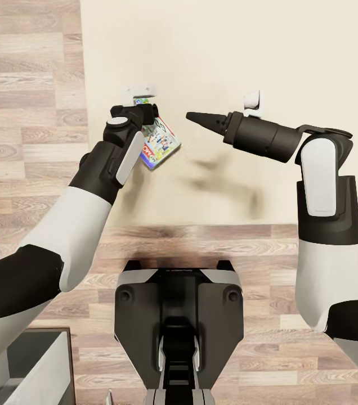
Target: Put all the toys in the child's room - the three board games (two on the bed and one on the table), the two jigsaw puzzles on the table, and the tennis ball on the table - inside the toy box on the table in the child's room.
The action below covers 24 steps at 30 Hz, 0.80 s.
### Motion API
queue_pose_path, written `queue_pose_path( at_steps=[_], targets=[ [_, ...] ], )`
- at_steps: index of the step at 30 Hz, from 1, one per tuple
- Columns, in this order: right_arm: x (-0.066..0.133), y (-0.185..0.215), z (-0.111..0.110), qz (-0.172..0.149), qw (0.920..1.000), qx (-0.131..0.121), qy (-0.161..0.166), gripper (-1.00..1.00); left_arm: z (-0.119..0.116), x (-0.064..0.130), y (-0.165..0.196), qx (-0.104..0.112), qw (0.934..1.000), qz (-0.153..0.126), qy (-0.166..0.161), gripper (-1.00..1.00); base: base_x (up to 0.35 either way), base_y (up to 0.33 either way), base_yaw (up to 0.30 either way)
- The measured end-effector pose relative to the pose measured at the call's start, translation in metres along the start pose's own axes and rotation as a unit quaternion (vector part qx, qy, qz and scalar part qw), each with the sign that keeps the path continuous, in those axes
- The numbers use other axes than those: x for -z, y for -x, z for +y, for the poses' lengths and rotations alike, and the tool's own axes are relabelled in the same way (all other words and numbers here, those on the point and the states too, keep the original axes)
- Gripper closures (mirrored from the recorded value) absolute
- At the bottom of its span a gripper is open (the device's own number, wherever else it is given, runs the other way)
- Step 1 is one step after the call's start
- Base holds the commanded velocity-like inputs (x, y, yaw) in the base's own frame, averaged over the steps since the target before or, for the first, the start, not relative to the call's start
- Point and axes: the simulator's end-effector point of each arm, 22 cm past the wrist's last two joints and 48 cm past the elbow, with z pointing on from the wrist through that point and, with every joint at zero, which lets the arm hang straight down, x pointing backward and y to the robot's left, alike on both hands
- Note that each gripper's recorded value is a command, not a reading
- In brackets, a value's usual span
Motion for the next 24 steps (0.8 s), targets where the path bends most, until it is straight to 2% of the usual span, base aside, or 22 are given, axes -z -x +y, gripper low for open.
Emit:
queue_pose_path(
  at_steps=[5, 10, 12, 24],
  targets=[
    [0.0, 0.0, 0.0001, 0.0, 1.0, 0.0, 0.0, -1.0, 0.0006, 0.0001, -0.0002, -0.001, 1.0, 0.001, 0.001, -1.0, -0.017, -0.039, 0.0],
    [0.0001, 0.0, 0.0002, 0.0, 1.0, 0.0, 0.0, -1.0, 0.002, -0.0011, -0.0056, -0.007, 1.0, 0.007, 0.004, -1.0, -0.003, -0.201, 0.0],
    [-0.0001, -0.0001, -0.0003, 0.0, 1.0, 0.0, 0.0, -1.0, 0.0006, -0.0018, -0.0079, -0.001, 1.0, 0.009, 0.001, -1.0, -0.001, -0.089, 0.0],
    [-0.0002, -0.0001, -0.0006, 0.0, 1.0, 0.0, 0.0, -1.0, -0.0003, -0.0021, -0.009, 0.001, 0.9999, 0.01, -0.001, -1.0, -0.02, -0.025, 0.0]
  ],
)
